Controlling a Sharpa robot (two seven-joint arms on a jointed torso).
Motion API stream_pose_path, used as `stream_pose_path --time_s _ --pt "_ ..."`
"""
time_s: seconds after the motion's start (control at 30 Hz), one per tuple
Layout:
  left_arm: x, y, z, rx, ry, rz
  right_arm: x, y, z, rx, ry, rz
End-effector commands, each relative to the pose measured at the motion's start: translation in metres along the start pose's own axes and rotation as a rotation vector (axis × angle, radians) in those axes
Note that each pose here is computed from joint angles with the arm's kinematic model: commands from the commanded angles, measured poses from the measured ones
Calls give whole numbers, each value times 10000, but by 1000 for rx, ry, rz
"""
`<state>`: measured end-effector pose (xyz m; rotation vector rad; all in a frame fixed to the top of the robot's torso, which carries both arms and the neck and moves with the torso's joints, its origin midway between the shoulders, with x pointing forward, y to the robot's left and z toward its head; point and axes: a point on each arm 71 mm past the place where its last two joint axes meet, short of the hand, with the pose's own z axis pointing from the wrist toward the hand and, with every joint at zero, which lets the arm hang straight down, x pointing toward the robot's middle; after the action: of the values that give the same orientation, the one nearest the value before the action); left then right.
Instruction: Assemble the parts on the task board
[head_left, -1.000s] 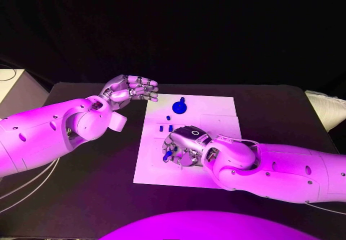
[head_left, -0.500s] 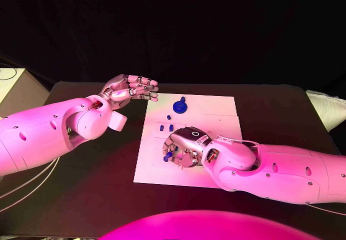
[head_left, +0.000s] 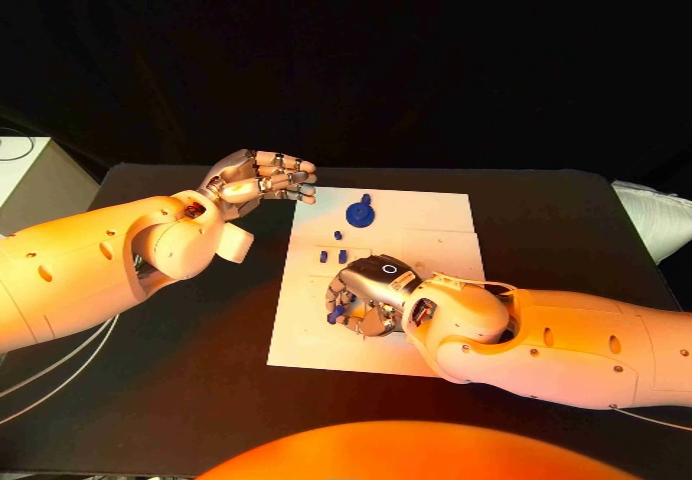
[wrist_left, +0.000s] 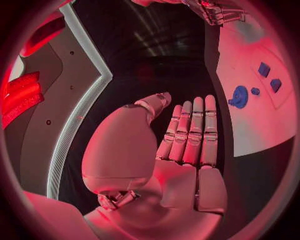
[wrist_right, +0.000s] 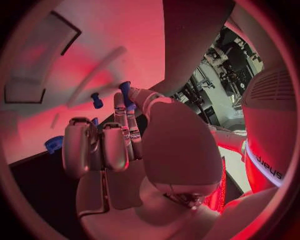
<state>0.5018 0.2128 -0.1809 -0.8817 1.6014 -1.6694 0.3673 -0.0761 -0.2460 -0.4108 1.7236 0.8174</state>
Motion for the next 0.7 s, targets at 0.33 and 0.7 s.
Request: stream_pose_path --time_s 0.33,0.7 --pt "14 -9 -7 4 16 -4 53 20 19 -13 35 -39" --pt "12 -8 -11 1 17 -4 38 35 18 -30 12 -22"
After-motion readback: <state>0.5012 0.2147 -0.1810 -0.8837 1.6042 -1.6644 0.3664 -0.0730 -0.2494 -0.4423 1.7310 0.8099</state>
